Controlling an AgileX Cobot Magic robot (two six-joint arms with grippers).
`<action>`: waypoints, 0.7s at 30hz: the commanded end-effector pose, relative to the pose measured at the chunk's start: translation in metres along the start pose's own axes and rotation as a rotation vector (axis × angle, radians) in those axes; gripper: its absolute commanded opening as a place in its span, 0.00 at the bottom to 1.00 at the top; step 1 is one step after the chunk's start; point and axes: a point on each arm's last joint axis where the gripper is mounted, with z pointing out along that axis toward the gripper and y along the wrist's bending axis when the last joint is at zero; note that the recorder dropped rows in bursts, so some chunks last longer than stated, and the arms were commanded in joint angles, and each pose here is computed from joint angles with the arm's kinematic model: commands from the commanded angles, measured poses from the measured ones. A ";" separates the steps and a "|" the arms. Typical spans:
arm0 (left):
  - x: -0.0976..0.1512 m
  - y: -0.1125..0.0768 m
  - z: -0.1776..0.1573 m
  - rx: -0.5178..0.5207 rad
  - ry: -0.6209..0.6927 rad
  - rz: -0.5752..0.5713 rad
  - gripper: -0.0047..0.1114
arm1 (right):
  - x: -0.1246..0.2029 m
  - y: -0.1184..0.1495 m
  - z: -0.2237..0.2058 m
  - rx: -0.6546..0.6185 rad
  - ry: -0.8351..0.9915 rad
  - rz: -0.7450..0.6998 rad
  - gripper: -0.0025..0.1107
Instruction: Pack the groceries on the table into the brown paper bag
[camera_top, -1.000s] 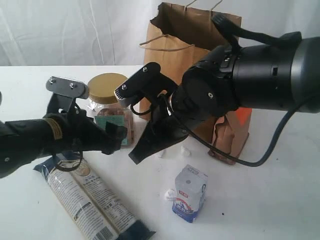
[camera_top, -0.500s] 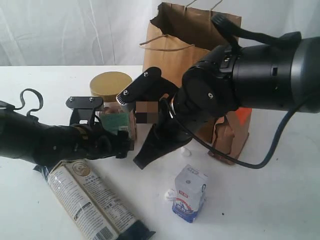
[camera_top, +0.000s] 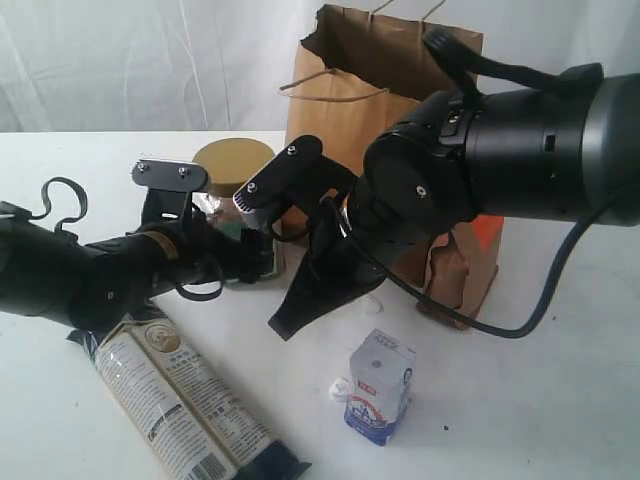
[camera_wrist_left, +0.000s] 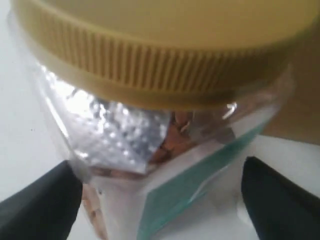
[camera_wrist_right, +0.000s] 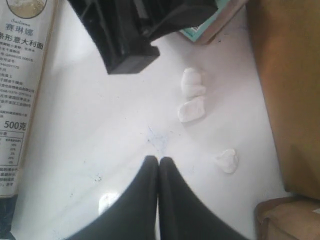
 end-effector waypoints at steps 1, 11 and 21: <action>0.016 0.000 -0.003 -0.004 0.194 0.095 0.78 | 0.001 -0.001 -0.001 0.003 -0.002 -0.010 0.02; 0.020 -0.014 -0.010 -0.073 0.048 -0.063 0.58 | 0.000 -0.001 -0.001 0.004 -0.012 -0.010 0.02; 0.016 0.016 -0.024 -0.478 0.048 0.026 0.55 | -0.020 -0.002 0.008 -0.022 -0.242 0.186 0.02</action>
